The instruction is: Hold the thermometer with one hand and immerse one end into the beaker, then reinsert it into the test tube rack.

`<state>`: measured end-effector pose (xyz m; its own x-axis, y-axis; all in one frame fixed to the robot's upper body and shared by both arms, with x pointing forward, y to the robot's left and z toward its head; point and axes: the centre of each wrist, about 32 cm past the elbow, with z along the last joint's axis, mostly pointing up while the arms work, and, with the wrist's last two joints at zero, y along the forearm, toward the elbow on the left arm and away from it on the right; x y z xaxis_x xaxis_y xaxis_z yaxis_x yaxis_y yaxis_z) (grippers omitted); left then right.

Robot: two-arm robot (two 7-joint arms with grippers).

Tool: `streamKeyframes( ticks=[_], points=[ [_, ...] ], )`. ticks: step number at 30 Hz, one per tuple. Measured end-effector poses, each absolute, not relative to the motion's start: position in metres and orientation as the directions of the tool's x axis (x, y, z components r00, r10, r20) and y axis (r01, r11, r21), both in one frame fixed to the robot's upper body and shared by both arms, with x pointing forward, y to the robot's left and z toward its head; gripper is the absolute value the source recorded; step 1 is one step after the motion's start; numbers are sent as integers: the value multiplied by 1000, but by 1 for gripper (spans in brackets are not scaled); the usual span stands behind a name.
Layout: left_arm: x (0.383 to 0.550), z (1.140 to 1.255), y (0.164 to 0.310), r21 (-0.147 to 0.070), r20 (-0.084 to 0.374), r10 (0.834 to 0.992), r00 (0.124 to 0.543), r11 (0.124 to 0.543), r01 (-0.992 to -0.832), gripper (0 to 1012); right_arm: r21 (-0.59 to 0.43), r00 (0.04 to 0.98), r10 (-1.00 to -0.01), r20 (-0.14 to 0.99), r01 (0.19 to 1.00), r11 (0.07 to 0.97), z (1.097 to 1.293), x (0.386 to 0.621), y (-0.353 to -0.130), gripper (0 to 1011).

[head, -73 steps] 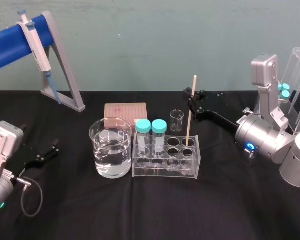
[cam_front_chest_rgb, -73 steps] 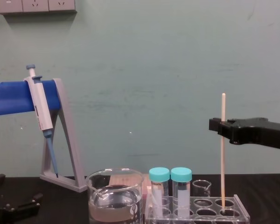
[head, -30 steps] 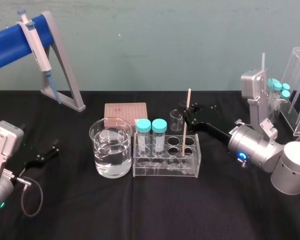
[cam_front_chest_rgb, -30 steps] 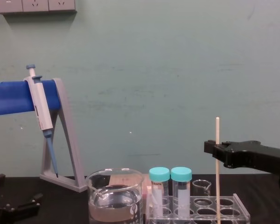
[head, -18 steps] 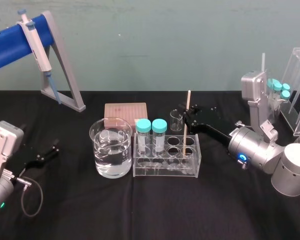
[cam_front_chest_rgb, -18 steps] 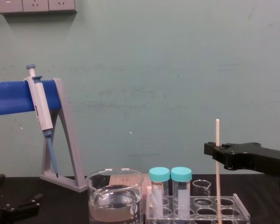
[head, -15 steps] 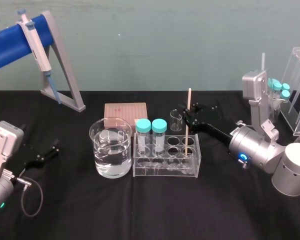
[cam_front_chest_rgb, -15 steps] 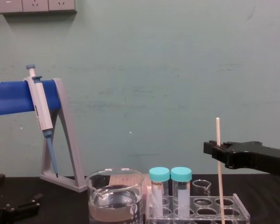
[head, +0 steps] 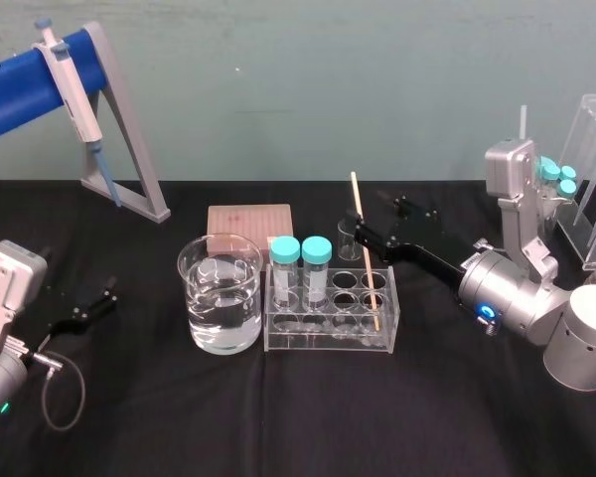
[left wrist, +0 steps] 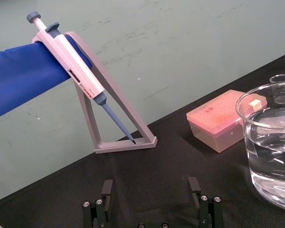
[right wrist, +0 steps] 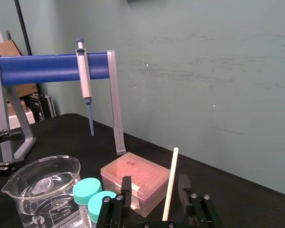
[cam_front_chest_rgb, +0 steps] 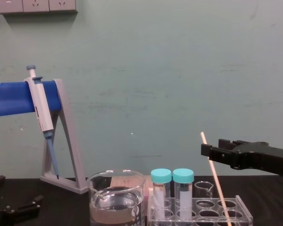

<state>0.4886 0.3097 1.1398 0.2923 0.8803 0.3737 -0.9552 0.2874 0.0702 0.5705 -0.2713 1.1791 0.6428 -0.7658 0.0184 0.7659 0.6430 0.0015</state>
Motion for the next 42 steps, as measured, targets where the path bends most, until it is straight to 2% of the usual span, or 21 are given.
streamKeyframes(
  ticks=[6, 7, 14, 19, 22, 25, 28, 31, 34, 38, 42],
  points=[
    [489, 1140, 310, 70, 374, 880, 292, 287, -955, 1004, 3, 641, -767, 19, 767, 641, 1179, 570, -272, 781],
    [489, 1140, 310, 70, 374, 880, 292, 287, -955, 1004, 4, 641, -768, 19, 768, 641, 1179, 569, -272, 835],
    [489, 1140, 310, 70, 374, 880, 292, 287, -955, 1004, 20, 632, -774, 29, 774, 633, 1185, 566, -273, 997],
    [489, 1140, 310, 70, 374, 880, 292, 287, -955, 1004, 56, 563, -824, 73, 822, 567, 1199, 554, -276, 1003],
    [489, 1140, 310, 70, 374, 880, 292, 287, -955, 1004, 63, 446, -888, 112, 889, 454, 1202, 543, -277, 1003],
    [489, 1140, 310, 70, 374, 880, 292, 287, -955, 1004, 69, 305, -945, 121, 947, 314, 1194, 533, -274, 1003],
    [489, 1140, 310, 70, 374, 880, 292, 287, -955, 1004, 81, 224, -967, 118, 969, 234, 1186, 529, -270, 1003],
    [489, 1140, 310, 70, 374, 880, 292, 287, -955, 1004, 89, 130, -986, 105, 986, 139, 1169, 526, -264, 1003],
    [489, 1140, 310, 70, 374, 880, 292, 287, -955, 1004, 88, 74, -994, 81, 993, 81, 1155, 526, -260, 1003],
    [489, 1140, 310, 70, 374, 880, 292, 287, -955, 1004, 78, 51, -997, 57, 995, 55, 1143, 527, -258, 1002],
    [489, 1140, 310, 70, 374, 880, 292, 287, -955, 1004, 82, 51, -997, 57, 995, 55, 1144, 527, -258, 1003]
  ],
)
